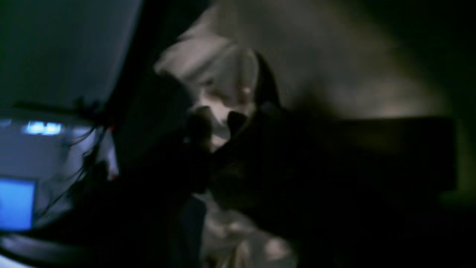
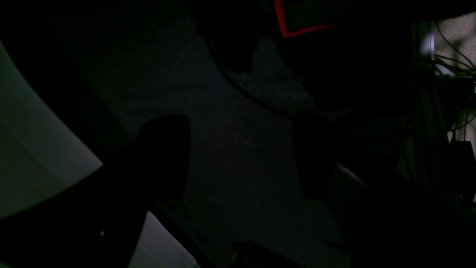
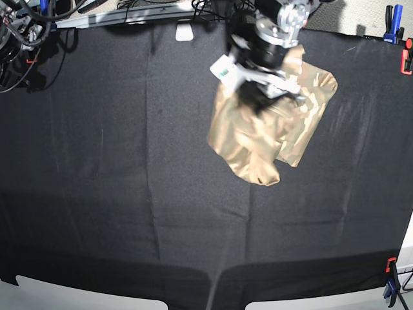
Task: Layout the t-shirt on the table in an organized manner, then fold the t-shirt properly
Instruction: 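Lower the held shirt onto the stack and press it flat, then open the left gripper and raise it off the folded shirt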
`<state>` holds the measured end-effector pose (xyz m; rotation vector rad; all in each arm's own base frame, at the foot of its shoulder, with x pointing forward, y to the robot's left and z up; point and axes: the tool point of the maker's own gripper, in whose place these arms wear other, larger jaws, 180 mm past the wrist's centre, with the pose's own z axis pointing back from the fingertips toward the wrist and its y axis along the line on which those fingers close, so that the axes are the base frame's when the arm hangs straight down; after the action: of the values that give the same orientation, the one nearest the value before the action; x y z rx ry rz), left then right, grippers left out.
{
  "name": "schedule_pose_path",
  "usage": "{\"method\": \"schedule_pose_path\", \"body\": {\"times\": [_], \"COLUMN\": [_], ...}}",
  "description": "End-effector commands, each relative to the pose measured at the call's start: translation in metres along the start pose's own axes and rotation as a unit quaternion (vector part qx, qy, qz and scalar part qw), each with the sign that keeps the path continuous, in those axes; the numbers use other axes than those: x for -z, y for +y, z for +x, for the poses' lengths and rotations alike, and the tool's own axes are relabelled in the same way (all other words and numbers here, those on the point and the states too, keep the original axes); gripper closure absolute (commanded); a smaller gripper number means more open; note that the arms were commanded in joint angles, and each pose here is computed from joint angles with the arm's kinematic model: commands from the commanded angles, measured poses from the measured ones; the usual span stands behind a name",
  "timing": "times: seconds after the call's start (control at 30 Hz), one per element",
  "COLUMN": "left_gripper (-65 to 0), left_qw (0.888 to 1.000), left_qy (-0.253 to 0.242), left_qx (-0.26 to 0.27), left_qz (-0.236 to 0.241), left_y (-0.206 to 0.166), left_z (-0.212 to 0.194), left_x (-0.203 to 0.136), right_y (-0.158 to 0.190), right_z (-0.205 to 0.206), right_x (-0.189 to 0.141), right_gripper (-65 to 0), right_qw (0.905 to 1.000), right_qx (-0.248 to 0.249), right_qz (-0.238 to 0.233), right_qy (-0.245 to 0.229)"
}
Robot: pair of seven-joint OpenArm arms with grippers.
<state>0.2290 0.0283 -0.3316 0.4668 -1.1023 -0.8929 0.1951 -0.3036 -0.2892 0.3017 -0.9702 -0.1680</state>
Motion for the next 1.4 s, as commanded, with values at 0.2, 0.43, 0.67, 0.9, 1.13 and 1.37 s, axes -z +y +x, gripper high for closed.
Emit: {"method": "schedule_pose_path", "body": {"times": [0.2, 0.43, 0.67, 0.9, 1.13, 1.37], "left_gripper": [0.0, 0.0, 0.0, 0.0, -29.7, -30.5], "left_qw": [0.998, 0.989, 0.979, 0.977, 0.972, 0.956], "left_qy": [0.028, 0.107, 0.153, 0.159, 0.168, 0.176], "left_qx": [0.014, 0.029, 0.031, 0.01, 0.026, -0.001], "left_qz": [0.047, 0.102, 0.133, 0.143, 0.164, 0.234], "left_y": [0.02, 0.042, 0.06, 0.061, 0.067, 0.091], "left_z": [-0.007, -0.04, -0.076, -0.082, -0.085, -0.083], "left_x": [-0.002, -0.009, -0.018, -0.022, -0.03, -0.055], "right_y": [0.001, 0.001, 0.001, 0.001, 0.001, -0.004], "right_z": [0.009, 0.009, 0.008, 0.008, 0.007, -0.02], "right_x": [-0.003, -0.003, -0.003, -0.003, -0.004, -0.019], "right_gripper": [-41.5, -41.5, -41.5, -41.5, -41.5, -41.5], "right_qw": [0.9998, 0.9998, 0.9998, 0.9998, 0.9998, 0.9989], "right_qx": [-0.018, -0.018, -0.018, -0.018, -0.017, -0.015], "right_qz": [-0.001, -0.001, 0.0, -0.001, -0.001, -0.014], "right_qy": [-0.005, -0.005, -0.005, -0.005, -0.003, 0.043]}}
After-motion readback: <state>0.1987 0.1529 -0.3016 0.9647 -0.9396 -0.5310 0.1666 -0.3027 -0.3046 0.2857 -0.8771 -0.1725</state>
